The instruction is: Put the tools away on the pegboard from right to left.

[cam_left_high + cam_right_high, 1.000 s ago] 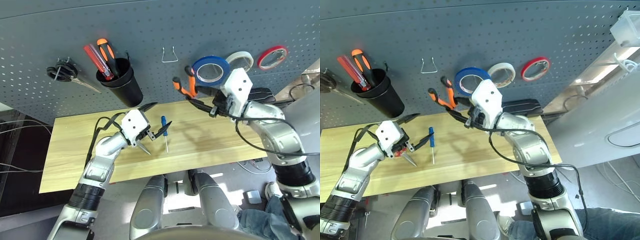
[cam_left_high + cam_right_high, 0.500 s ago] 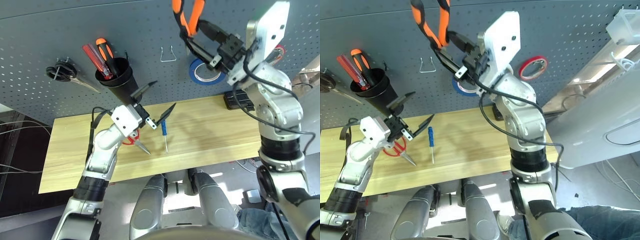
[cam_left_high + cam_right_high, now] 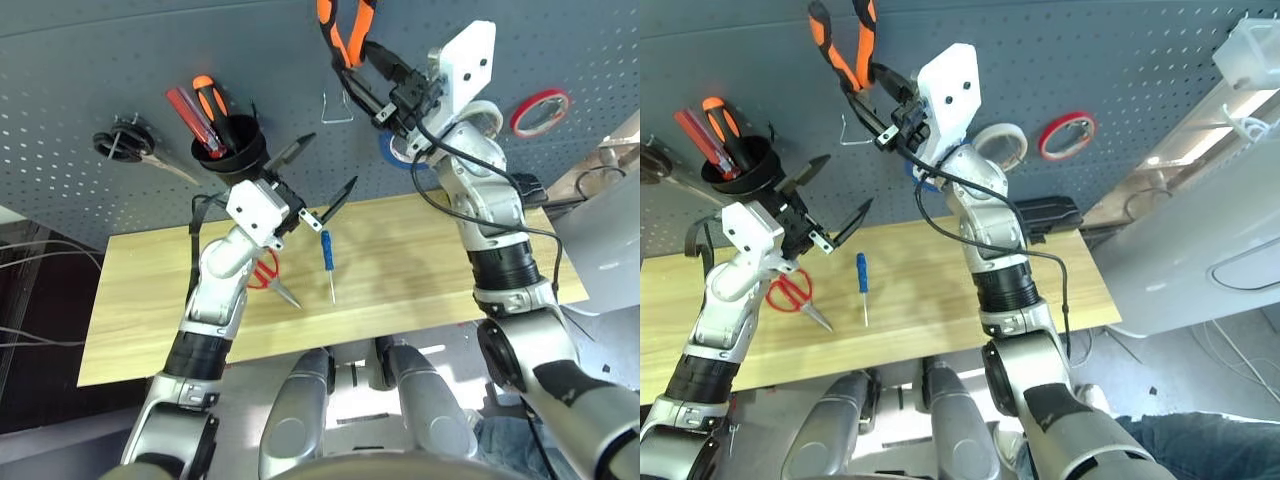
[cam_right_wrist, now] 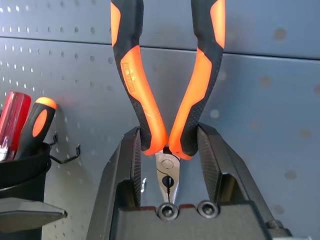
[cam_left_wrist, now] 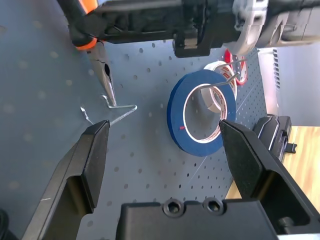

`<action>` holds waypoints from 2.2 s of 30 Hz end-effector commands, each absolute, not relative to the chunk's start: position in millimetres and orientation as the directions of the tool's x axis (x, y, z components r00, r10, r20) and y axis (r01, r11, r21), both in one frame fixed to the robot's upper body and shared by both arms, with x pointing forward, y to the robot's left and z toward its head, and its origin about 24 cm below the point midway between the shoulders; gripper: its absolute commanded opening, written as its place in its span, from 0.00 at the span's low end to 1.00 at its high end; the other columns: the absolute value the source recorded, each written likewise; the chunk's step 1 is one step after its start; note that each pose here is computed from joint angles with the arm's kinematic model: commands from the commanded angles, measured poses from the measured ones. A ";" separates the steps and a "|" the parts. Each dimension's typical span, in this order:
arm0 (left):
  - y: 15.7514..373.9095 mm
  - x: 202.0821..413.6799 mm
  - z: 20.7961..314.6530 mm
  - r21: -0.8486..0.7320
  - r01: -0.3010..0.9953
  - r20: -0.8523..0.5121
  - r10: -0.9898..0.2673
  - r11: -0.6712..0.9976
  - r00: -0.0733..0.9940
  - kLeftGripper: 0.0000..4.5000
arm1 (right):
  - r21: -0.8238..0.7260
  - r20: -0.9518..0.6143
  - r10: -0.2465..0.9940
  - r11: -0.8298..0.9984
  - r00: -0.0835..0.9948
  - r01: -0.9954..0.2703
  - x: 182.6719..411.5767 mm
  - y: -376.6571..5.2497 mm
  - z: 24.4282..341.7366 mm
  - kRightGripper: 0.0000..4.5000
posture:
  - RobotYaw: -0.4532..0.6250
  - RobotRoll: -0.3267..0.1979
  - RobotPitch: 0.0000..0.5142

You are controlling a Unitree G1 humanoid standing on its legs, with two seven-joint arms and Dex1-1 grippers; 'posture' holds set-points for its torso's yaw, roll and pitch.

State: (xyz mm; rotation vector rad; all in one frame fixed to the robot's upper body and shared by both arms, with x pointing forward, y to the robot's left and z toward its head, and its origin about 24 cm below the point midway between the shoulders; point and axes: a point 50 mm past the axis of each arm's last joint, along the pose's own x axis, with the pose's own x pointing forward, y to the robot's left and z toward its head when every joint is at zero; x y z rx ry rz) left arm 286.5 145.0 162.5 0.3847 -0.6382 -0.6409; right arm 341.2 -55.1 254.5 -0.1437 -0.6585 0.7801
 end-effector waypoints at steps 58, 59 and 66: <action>145.2 285.3 144.2 0.511 0.480 0.311 -0.674 0.713 0.670 1.00 | -0.321 0.371 0.717 0.696 0.591 -0.643 319.5 -59.2 198.2 0.65 | 0.46 0.62 0.53; 144.0 285.0 142.0 0.515 0.498 0.286 -0.688 0.697 0.667 1.00 | -0.322 0.350 0.725 0.688 0.594 -0.650 315.8 -64.3 195.0 0.73 | 0.46 0.62 0.54; 136.0 285.3 114.3 0.480 0.645 0.047 -0.752 0.594 0.658 1.00 | -0.382 0.226 0.776 0.627 0.589 -0.679 287.7 -93.8 181.7 0.99 | 0.44 0.62 0.53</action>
